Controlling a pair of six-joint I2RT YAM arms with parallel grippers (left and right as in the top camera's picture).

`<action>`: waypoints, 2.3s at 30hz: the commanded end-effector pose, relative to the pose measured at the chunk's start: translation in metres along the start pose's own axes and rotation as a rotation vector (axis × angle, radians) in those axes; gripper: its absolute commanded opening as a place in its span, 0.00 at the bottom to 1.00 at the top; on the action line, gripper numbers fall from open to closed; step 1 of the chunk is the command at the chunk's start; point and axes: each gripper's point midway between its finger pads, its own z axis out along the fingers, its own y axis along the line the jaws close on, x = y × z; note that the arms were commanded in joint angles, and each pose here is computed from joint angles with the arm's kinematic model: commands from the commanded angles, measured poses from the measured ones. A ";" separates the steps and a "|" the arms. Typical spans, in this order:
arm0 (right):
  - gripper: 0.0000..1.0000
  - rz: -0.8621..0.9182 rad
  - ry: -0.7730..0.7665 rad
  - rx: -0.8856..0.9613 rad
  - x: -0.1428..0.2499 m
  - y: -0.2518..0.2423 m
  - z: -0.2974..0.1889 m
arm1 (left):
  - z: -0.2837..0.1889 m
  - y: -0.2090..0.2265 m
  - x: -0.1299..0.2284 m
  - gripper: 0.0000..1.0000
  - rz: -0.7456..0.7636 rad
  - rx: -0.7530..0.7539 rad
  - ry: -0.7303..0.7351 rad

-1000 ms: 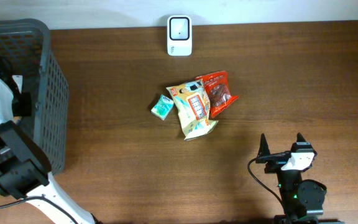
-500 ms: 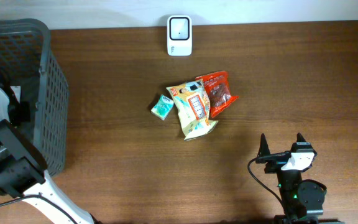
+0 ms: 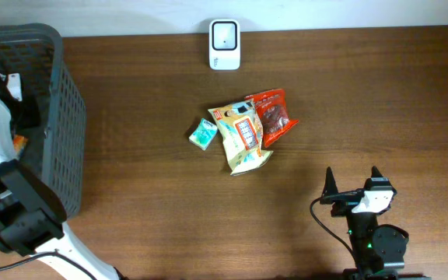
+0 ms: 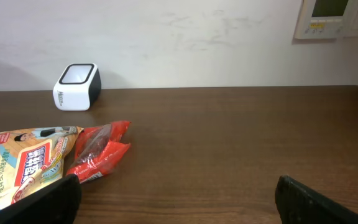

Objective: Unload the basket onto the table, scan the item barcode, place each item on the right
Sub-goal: 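Pick the small orange box from the basket and place it on table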

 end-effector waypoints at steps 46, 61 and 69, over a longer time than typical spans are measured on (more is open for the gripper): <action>0.99 0.008 0.004 0.014 0.003 -0.003 0.000 | -0.399 -0.140 -0.029 0.00 -0.227 1.134 -0.418; 0.98 0.008 0.004 0.014 0.003 -0.003 0.000 | -0.242 -0.373 0.099 0.00 0.207 0.289 0.106; 0.98 0.008 0.004 0.014 0.003 -0.003 0.000 | -0.163 -0.434 0.180 0.11 0.394 0.190 0.425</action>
